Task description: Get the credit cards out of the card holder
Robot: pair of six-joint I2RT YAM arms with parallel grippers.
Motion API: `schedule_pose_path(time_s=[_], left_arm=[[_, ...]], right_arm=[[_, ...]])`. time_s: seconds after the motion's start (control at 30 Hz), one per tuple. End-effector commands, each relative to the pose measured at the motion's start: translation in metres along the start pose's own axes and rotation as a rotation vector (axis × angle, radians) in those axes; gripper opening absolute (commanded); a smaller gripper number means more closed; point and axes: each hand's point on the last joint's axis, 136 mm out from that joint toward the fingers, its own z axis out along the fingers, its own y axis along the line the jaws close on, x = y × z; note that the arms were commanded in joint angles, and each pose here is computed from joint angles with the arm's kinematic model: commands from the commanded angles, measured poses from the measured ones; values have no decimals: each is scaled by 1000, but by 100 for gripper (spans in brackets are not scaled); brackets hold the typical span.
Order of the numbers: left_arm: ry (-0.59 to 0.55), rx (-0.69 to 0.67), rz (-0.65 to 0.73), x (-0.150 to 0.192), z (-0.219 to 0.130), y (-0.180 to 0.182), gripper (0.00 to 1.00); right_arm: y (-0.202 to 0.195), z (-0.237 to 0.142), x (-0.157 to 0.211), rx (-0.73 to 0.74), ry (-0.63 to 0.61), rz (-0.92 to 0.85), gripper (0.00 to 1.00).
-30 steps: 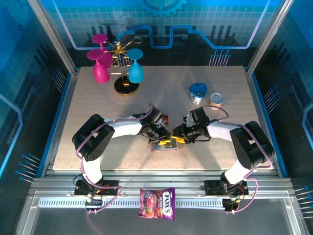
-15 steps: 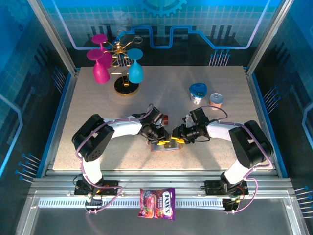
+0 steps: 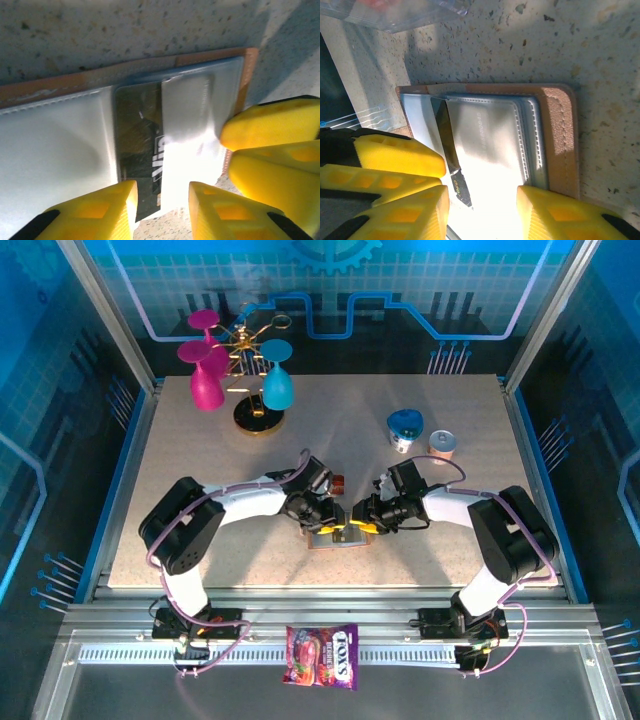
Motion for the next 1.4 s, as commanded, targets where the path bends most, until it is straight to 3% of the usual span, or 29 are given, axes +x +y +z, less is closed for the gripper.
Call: schedule_pose_path(time_s=[0.0, 0.17, 1.13, 1.37], left_arm=[[-17, 62, -39, -2, -6, -3, 34], [-20, 123, -69, -4, -3, 1, 34], [5, 123, -118, -1, 18, 23, 25], [-1, 124, -122, -2, 19, 26, 19]], right_arm=[[-18, 4, 11, 76, 27, 26, 43], [-17, 3, 11, 74, 27, 26, 43], [-15, -1, 13, 78, 21, 22, 43], [-15, -1, 13, 79, 22, 24, 43]])
